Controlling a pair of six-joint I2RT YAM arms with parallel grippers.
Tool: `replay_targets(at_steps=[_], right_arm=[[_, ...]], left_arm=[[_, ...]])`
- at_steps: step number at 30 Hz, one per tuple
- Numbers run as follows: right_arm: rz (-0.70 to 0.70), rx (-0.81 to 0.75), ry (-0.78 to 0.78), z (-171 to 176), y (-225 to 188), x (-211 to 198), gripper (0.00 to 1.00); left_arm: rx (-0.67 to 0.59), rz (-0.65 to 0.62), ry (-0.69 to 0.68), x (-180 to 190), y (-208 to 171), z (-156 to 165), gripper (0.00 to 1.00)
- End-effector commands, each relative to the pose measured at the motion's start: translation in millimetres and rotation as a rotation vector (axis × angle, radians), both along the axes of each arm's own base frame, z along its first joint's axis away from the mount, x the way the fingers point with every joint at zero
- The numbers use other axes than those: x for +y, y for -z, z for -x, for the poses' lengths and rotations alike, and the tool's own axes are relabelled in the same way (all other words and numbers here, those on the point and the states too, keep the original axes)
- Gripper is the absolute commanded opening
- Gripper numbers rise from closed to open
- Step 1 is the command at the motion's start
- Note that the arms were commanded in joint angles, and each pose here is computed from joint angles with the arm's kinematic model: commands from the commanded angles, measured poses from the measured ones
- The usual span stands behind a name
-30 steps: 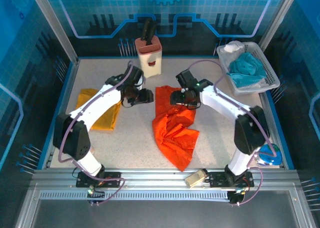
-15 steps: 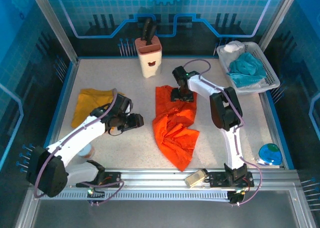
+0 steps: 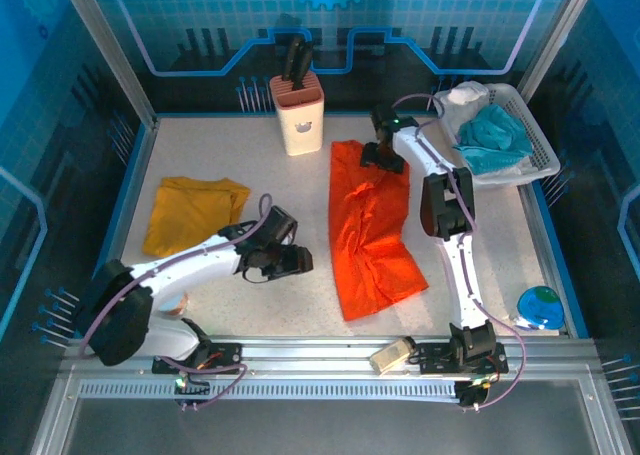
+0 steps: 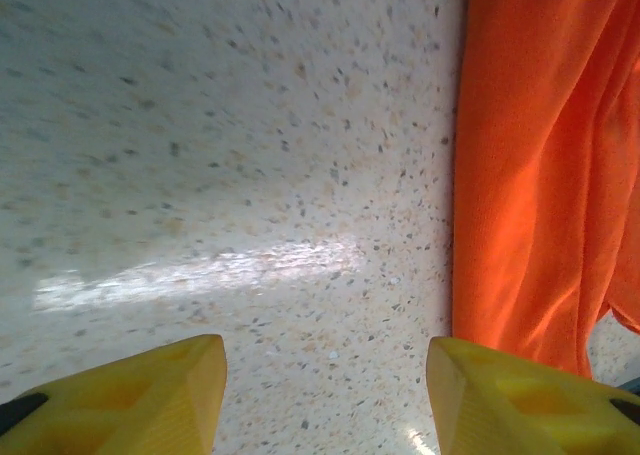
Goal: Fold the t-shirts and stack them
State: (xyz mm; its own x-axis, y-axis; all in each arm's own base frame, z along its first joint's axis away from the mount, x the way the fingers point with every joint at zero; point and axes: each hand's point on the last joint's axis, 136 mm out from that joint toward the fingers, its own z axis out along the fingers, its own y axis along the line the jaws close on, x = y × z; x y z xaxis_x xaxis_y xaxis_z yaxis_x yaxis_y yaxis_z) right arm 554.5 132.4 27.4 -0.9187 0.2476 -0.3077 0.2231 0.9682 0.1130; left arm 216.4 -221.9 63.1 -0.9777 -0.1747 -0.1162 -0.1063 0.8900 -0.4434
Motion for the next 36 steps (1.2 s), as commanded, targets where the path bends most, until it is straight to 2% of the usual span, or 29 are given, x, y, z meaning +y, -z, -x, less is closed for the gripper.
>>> replay_targets(at_steps=[1,4,7,13,18,22,26,29,36], right_arm=[[-0.016,0.020,0.073,-8,14,-24,0.81],[-0.074,-0.034,0.107,-23,4,-31,0.87],[-0.125,-0.077,0.064,-29,-19,-28,0.99],[-0.036,-0.175,-0.041,-3,-83,-28,1.00],[-0.062,-0.183,-0.051,55,-113,-36,1.00],[-0.100,-0.139,-0.025,116,-115,-42,1.00],[-0.143,-0.032,0.011,183,-100,-52,0.96],[-0.177,0.017,0.021,229,-90,-53,0.89],[-0.191,0.090,0.098,312,-59,-67,0.80]], left_arm=[[0.026,0.069,0.050,-32,-1,0,0.56],[0.057,0.067,0.101,-49,8,6,0.56],[0.077,0.075,0.146,-62,11,11,0.56],[0.070,0.115,0.191,-76,12,12,0.57],[0.067,0.113,0.228,-87,7,4,0.57],[0.112,0.105,0.245,-89,16,9,0.56],[0.151,0.105,0.256,-90,24,13,0.56],[0.181,0.109,0.263,-92,27,16,0.55],[0.190,0.168,0.234,-94,27,23,0.53]])
